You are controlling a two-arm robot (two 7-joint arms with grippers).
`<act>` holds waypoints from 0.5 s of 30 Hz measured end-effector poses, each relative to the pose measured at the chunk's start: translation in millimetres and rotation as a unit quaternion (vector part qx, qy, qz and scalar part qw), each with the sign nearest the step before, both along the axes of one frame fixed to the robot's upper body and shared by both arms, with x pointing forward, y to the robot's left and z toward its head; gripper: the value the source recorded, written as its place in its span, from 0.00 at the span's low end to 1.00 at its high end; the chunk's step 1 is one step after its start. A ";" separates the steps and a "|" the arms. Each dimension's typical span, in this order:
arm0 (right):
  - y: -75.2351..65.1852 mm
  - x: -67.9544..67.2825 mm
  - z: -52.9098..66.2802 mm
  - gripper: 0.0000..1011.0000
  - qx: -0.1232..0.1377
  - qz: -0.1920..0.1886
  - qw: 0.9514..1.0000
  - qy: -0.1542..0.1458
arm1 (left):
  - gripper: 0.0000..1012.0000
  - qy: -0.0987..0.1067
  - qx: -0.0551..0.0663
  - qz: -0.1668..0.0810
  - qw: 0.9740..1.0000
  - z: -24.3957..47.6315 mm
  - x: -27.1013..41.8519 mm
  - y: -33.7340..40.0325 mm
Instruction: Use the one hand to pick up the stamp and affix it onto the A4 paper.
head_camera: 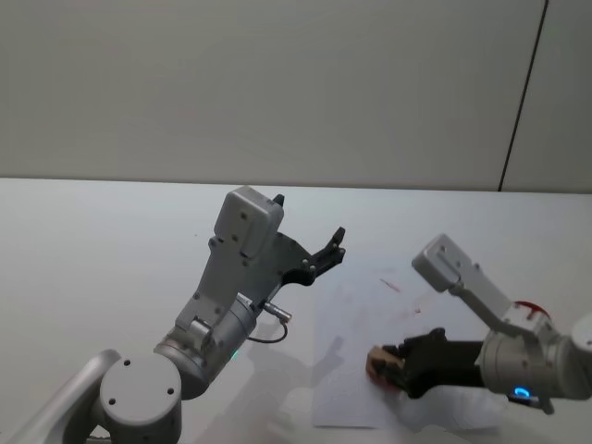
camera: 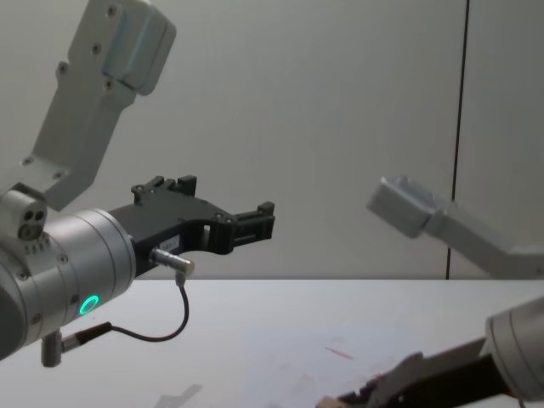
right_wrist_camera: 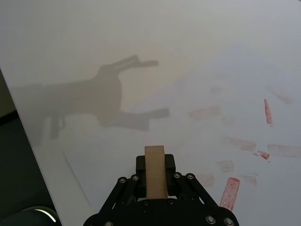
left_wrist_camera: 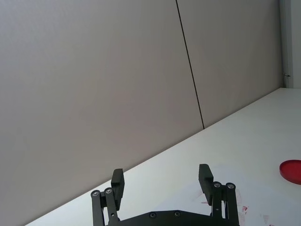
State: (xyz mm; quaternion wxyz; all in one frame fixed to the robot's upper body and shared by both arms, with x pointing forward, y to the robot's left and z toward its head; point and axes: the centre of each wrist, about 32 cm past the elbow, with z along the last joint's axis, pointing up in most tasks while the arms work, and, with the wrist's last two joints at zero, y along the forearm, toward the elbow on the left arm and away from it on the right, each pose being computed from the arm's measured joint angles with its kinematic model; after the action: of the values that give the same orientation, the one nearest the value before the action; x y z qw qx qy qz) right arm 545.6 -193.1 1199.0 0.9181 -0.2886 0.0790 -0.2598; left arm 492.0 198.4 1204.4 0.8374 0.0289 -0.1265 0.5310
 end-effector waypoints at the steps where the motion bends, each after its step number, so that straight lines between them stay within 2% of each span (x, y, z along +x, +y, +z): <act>1: 0.0 0.7 1.2 0.21 0.002 -0.001 1.000 -0.001 | 0.99 0.000 0.000 0.000 1.000 0.0 0.0 0.0; 6: 0.7 5.8 13.0 0.21 0.017 -0.005 1.000 -0.014 | 0.99 0.000 0.000 0.000 1.000 0.0 0.0 0.0; 15: 1.4 9.4 25.7 0.21 0.038 -0.015 0.999 -0.023 | 0.99 0.000 0.000 0.000 1.000 0.0 0.0 0.0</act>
State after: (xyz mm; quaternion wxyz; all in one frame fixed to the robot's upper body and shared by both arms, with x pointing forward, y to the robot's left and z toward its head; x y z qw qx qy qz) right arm 555.0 -191.7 1224.7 0.9260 -0.2466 0.0721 -0.2765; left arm 492.0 198.4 1204.4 0.8374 0.0289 -0.1265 0.5310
